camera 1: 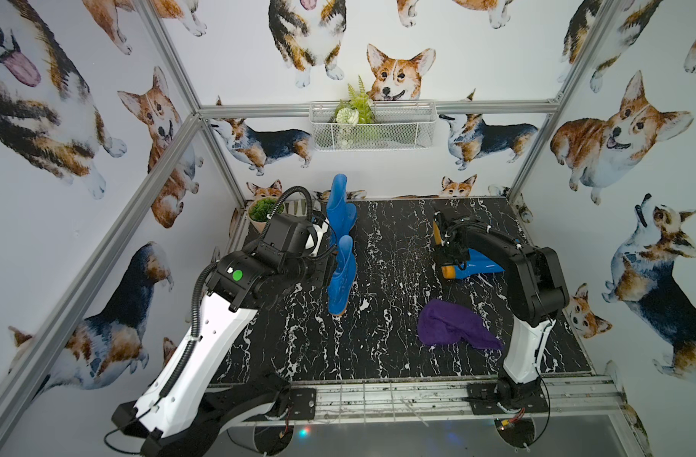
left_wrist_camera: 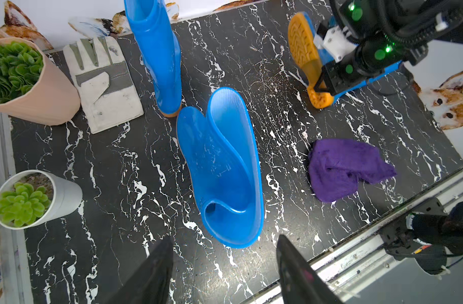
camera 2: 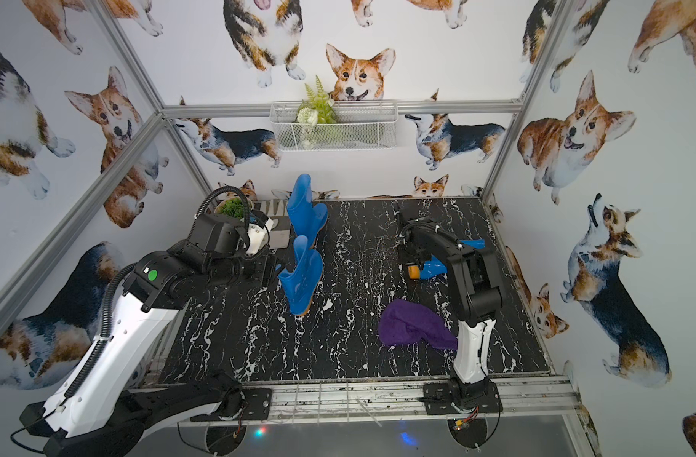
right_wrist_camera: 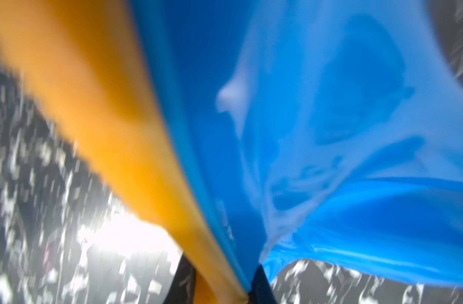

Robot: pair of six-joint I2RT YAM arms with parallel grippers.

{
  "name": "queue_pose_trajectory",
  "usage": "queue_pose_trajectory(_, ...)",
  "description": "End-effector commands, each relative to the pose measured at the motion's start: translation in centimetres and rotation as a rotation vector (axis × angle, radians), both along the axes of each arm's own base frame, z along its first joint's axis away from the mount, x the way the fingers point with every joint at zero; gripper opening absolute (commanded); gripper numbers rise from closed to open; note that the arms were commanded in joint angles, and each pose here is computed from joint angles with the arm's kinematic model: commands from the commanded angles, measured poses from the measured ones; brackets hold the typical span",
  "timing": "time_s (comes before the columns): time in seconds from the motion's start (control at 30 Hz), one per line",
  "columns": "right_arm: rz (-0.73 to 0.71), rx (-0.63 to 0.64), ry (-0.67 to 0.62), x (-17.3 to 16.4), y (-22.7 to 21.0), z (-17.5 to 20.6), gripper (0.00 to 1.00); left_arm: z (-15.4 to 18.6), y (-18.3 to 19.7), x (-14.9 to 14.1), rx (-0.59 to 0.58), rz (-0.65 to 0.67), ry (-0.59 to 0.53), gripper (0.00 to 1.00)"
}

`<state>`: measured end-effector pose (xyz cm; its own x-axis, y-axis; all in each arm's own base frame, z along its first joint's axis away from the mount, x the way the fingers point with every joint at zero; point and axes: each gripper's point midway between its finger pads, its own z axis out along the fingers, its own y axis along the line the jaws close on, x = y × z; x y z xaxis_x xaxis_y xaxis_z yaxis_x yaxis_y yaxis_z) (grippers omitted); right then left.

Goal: Wipe the rubber boots with a cloth
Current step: Move the rubber boot to the center of the board.

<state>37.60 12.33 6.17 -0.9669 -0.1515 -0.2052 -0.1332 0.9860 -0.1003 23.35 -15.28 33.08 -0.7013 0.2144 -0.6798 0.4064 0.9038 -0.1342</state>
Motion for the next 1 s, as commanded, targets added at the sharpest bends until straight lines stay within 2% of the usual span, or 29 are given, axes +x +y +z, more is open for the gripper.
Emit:
queue_pose_trajectory(0.0,0.015,0.142,0.047,-3.5,3.9,0.3,0.04,1.2,-0.9,0.5,-0.057,-0.003,-0.039,0.63)
queue_pose_trajectory(0.23,-0.061,0.243,0.075,-9.4,8.1,0.7,0.02,0.8,-1.8,0.2,-0.064,-0.022,-0.023,0.63)
queue_pose_trajectory(0.43,-0.066,0.331,0.034,-10.4,10.2,3.3,0.04,0.9,-2.8,-0.3,-0.054,-0.055,-0.027,0.63)
queue_pose_trajectory(0.53,-0.067,0.355,0.014,-10.3,10.5,4.3,0.12,1.5,-3.1,-0.5,-0.048,-0.067,-0.041,0.63)
queue_pose_trajectory(0.63,-0.07,0.377,0.009,-10.7,10.5,5.1,0.25,2.1,-3.6,-0.8,-0.053,-0.082,-0.056,0.63)
queue_pose_trajectory(0.7,-0.094,0.382,-0.008,-11.2,9.8,5.7,0.53,2.1,-3.9,-1.1,-0.053,-0.091,-0.058,0.63)
queue_pose_trajectory(0.77,-0.141,0.337,-0.032,-12.0,7.9,6.2,0.72,1.8,-4.3,-1.4,-0.046,-0.102,-0.052,0.63)
queue_pose_trajectory(0.87,-0.204,0.225,-0.047,-14.0,4.2,6.2,0.85,1.3,-4.9,-1.6,-0.038,-0.118,-0.045,0.63)
queue_pose_trajectory(0.93,-0.226,0.192,-0.034,-15.5,2.6,5.9,1.0,1.1,-5.4,-1.7,-0.036,-0.127,-0.041,0.63)
queue_pose_trajectory(0.97,-0.234,0.187,-0.02,-16.6,1.9,5.5,1.0,1.0,-5.6,-1.7,-0.034,-0.134,-0.04,0.63)
